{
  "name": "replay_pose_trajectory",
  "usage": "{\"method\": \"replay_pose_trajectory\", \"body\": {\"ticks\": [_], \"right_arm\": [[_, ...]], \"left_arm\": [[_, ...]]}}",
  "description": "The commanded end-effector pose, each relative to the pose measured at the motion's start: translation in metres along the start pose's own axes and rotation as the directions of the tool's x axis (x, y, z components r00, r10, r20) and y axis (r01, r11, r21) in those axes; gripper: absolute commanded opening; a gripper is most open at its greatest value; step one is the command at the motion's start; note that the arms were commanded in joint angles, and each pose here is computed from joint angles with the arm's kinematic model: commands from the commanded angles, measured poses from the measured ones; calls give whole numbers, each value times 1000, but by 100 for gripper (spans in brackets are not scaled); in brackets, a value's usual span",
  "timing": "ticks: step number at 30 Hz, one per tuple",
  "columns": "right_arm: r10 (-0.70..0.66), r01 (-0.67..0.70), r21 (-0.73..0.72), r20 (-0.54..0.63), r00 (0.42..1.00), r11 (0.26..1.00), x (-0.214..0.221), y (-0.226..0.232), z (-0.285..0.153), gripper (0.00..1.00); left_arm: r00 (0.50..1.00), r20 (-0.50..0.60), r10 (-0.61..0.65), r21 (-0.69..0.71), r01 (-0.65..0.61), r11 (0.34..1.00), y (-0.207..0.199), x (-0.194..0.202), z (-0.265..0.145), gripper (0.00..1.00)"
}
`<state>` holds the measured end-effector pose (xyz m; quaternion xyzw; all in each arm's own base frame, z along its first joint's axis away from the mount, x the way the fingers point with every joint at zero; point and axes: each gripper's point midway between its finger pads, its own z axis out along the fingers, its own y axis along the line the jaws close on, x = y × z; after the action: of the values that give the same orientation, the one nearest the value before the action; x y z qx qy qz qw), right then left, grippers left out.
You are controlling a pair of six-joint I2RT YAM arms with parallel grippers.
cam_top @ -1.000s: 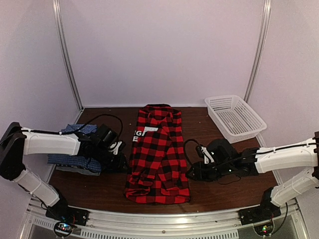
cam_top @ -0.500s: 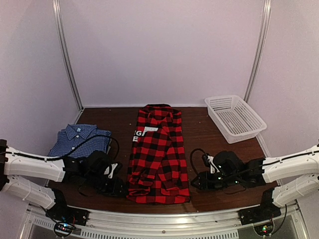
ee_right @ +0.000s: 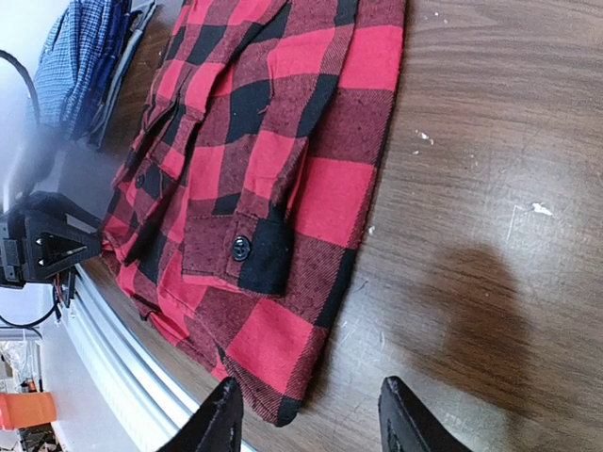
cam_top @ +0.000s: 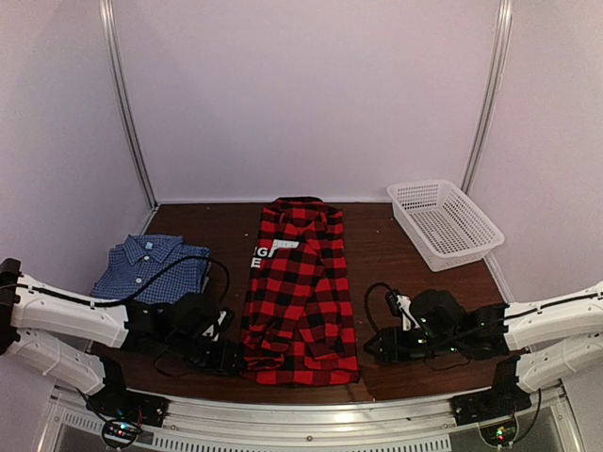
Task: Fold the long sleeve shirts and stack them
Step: Adjust the rectangle-folded shirt at the center of the board.
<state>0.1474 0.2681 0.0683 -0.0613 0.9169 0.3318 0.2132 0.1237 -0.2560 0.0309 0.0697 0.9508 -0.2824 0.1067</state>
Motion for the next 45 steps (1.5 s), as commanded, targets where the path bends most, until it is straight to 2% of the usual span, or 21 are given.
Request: {"method": "replay_pose_trajectory", "body": {"ticks": [1,7,11,20,24,32,38,43,45], "right_arm": [[-53,52,36,41,998,998,-6,-6,-4,51],[-69,68,34,37,997,997,-3,-6,-3,52],[-56,54,39,59,997,998,-7,-6,-2,52],[-67,66,49,24,997,997,1,-9,2,53],[-74,74,49,15,997,996,0,-5,3,53],[-94,95,39,-21,995,995,2,4,14,54],[-123,126,46,-60,991,991,6,7,18,55],[-125,129,45,-84,989,991,13,6,20,57],[-125,129,36,-94,988,991,17,7,21,57]], "left_arm": [[999,23,36,-3,-36,999,-14,-3,-1,42],[998,22,58,10,-58,998,-24,1,-4,38],[997,16,69,17,-70,997,-31,0,-11,29],[999,16,30,34,-31,999,-26,6,-18,9],[1000,4,26,73,-27,997,-37,5,-23,0],[999,-55,1,90,4,996,-47,13,-37,0],[985,-151,-83,45,91,995,-33,33,-40,0],[969,-235,-78,-1,80,997,-12,55,-25,0],[965,-255,-56,7,60,998,-13,57,-21,8]]}}
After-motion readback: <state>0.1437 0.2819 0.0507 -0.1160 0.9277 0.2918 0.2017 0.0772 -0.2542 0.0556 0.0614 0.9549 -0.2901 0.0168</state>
